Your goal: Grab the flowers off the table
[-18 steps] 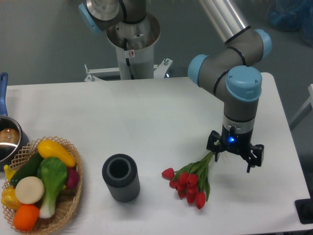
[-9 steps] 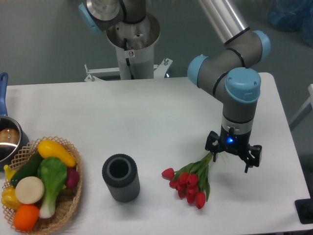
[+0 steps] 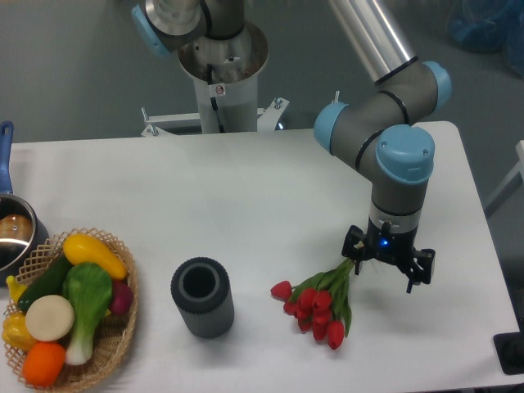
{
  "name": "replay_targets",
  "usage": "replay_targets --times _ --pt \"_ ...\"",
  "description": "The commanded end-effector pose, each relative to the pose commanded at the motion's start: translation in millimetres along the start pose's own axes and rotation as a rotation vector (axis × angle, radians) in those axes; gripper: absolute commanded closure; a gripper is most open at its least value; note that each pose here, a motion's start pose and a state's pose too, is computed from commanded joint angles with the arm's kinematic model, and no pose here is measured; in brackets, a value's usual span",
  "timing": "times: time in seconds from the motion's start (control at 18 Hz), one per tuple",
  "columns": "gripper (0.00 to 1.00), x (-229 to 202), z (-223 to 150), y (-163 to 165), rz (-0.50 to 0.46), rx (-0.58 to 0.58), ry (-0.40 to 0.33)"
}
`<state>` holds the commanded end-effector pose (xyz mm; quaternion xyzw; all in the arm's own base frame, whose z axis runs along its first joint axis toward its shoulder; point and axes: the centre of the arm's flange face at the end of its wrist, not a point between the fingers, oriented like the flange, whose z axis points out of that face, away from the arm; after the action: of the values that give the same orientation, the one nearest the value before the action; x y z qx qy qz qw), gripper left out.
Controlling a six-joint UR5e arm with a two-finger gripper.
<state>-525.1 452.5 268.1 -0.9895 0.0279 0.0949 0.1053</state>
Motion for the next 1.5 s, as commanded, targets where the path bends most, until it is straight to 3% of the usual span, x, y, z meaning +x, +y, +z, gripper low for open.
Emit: replay_targets --times 0.5,0.83,1.22,1.5 --pt "0.00 -3 -5 -3 -0.029 0.023 -0.043" --pt "0.00 1 -9 4 0.009 0.023 -0.032" --pt "0.00 35 20 30 0.207 -0.002 0.071" --pt "0.00 48 34 43 0.209 0.040 0.145"
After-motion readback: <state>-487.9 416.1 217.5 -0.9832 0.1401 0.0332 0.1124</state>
